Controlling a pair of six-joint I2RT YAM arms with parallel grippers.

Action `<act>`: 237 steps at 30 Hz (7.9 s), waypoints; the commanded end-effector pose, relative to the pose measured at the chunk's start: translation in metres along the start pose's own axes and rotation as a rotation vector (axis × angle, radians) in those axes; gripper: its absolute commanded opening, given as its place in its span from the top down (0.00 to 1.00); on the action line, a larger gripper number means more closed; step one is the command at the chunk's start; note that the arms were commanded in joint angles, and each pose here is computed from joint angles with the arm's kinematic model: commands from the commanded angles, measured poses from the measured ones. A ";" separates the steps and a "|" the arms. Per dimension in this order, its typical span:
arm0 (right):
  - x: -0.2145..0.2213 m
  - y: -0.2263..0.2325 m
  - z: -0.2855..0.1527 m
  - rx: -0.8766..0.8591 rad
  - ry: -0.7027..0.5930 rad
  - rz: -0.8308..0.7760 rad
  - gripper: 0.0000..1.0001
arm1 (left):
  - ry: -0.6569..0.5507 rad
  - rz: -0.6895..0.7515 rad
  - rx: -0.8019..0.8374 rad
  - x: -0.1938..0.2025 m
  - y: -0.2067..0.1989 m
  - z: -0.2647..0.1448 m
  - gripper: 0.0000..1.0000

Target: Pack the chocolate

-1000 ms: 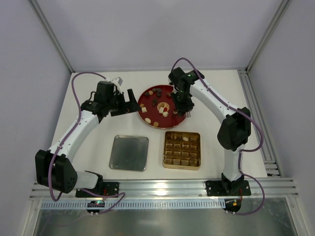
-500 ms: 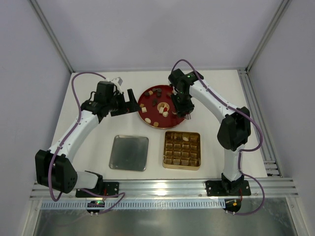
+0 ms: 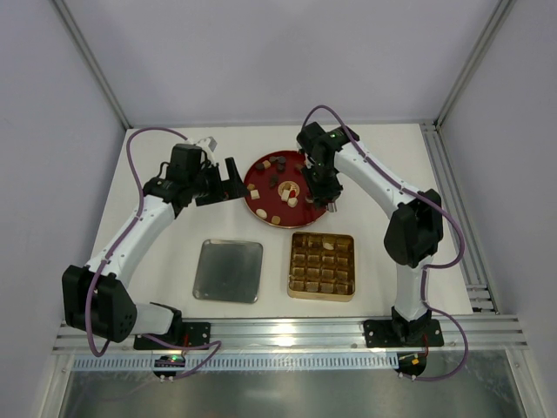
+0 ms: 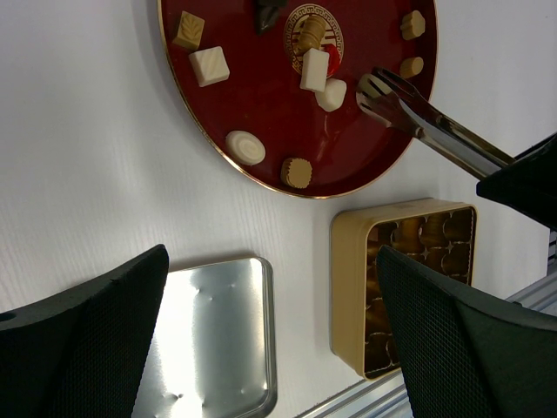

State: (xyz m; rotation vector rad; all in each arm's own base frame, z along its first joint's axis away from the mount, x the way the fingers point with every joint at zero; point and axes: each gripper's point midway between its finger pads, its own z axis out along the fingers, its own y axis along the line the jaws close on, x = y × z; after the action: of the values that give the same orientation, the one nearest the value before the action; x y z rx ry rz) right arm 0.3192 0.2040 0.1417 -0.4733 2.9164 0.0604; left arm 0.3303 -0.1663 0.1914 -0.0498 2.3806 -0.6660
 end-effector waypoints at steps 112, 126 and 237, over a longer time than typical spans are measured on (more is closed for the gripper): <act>0.171 -0.001 -0.088 -0.106 -0.122 0.124 0.71 | -0.032 -0.002 0.027 -0.007 -0.004 -0.002 0.00; 0.151 0.005 -0.085 -0.107 -0.137 0.109 0.70 | -0.029 -0.002 0.032 -0.006 -0.005 -0.002 0.00; -0.023 0.026 -0.011 -0.049 -0.126 -0.047 0.55 | -0.010 -0.008 0.025 -0.004 -0.002 0.004 0.00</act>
State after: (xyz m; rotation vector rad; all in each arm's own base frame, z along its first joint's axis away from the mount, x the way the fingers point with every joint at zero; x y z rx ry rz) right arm 0.3268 0.2359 0.1337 -0.5289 2.8627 0.1468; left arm 0.3302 -0.1677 0.1852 -0.0492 2.3946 -0.6725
